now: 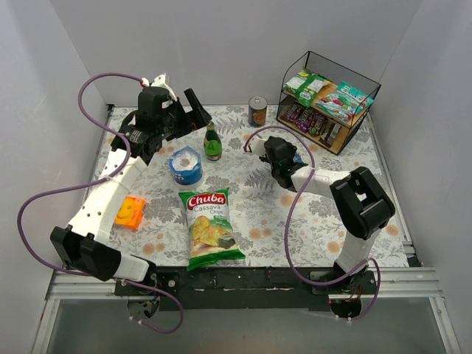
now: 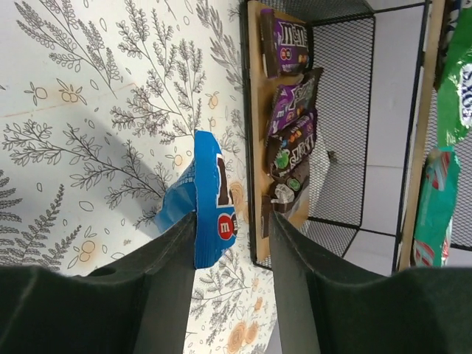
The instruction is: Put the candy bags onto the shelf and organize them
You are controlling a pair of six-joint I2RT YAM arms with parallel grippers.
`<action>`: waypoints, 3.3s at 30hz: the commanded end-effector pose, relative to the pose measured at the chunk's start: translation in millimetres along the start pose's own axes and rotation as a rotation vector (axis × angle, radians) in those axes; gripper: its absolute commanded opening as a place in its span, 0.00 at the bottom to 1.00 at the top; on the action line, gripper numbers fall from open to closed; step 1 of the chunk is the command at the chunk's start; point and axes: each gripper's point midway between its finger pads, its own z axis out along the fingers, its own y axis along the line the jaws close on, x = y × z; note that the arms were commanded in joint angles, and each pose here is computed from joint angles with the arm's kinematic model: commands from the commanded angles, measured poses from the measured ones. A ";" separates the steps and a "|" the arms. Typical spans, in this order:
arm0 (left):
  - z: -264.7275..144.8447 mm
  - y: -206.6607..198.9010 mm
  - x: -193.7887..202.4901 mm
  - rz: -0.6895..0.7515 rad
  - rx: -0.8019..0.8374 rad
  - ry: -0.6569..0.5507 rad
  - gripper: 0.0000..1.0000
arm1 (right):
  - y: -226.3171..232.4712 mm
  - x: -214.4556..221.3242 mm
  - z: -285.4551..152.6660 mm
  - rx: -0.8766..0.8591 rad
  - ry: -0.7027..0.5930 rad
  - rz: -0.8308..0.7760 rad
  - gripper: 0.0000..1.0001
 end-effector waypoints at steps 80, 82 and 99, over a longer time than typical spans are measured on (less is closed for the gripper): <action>-7.2 -10.4 -9.3 0.019 0.018 -0.013 0.98 | 39.0 -42.2 78.1 -0.052 0.347 0.584 0.60; -6.9 -10.6 -9.5 0.018 0.018 -0.013 0.98 | 47.1 -37.9 80.7 -0.074 0.359 0.594 0.61; -7.6 -9.6 -8.5 0.023 0.017 -0.012 0.98 | 66.7 7.5 95.5 -0.070 0.465 0.567 0.21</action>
